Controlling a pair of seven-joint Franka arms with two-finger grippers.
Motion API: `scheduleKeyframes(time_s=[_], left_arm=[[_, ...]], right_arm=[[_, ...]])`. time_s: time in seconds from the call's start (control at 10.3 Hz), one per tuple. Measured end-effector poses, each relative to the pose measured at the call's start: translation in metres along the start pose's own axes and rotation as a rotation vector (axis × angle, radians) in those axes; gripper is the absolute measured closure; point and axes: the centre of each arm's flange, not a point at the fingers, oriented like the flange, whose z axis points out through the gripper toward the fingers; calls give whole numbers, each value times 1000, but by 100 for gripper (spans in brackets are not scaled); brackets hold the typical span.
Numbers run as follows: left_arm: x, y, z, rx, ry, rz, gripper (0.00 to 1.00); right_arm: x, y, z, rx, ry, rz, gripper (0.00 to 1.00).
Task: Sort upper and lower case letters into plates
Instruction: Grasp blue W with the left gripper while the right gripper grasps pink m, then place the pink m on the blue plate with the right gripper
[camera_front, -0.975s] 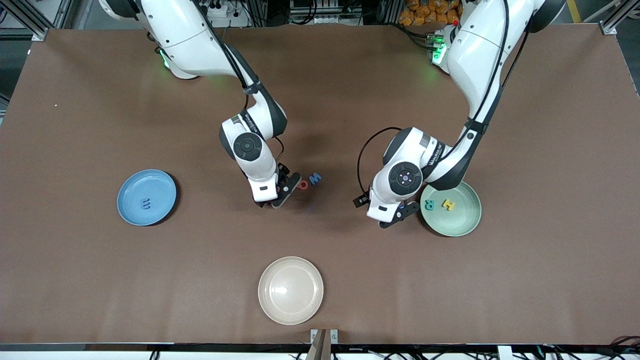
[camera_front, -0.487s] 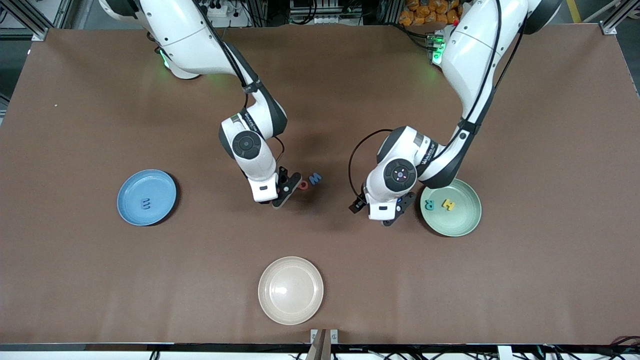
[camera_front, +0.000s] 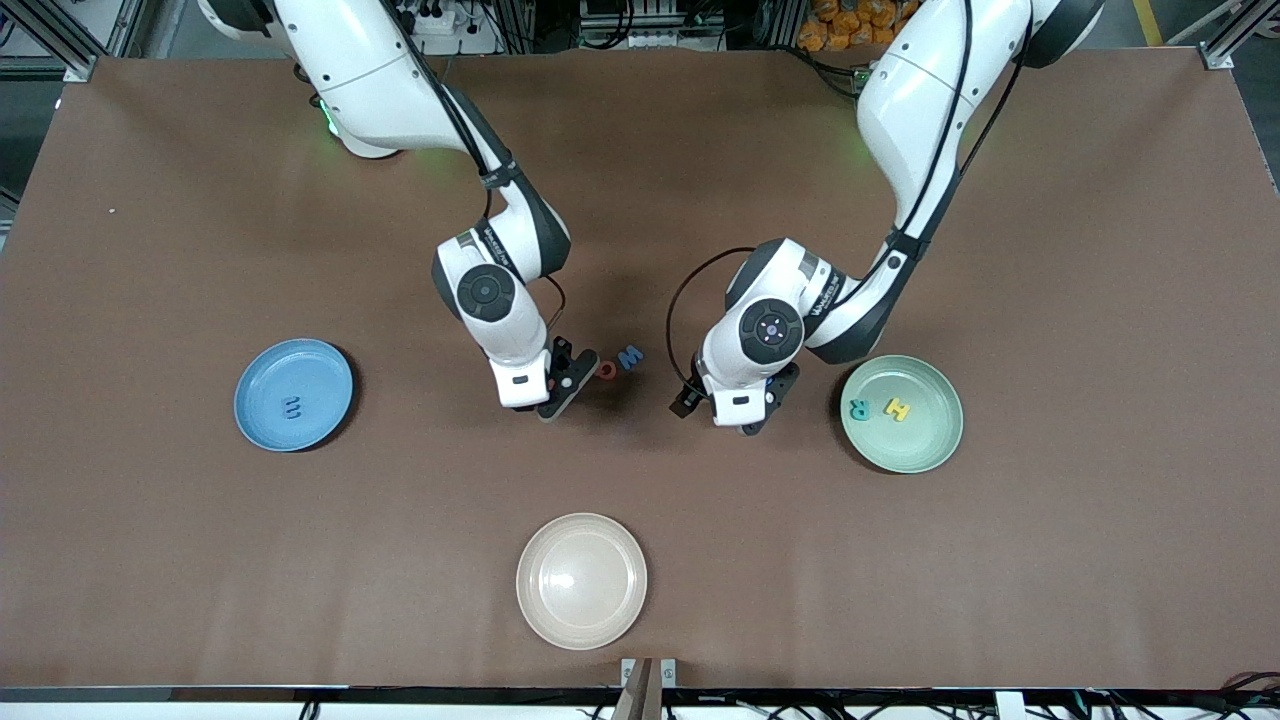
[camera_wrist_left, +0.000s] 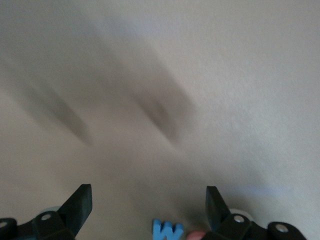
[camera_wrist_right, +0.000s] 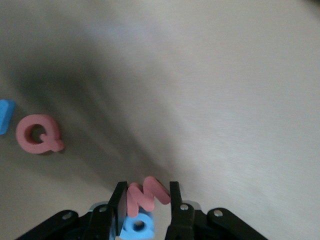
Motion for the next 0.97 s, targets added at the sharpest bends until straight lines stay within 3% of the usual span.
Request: scheduleKeyframes(time_s=[0.29, 0.68, 0.97], left_arm=[[-34, 0, 15, -1, -4, 43, 0], [-91, -10, 59, 39, 33, 164, 0], [-86, -12, 71, 57, 36, 221, 0]], right_arm=[[-19, 93, -55, 15, -23, 142, 62], [-159, 257, -63, 61, -110, 384, 62], [-209, 289, -66, 67, -197, 440, 62]])
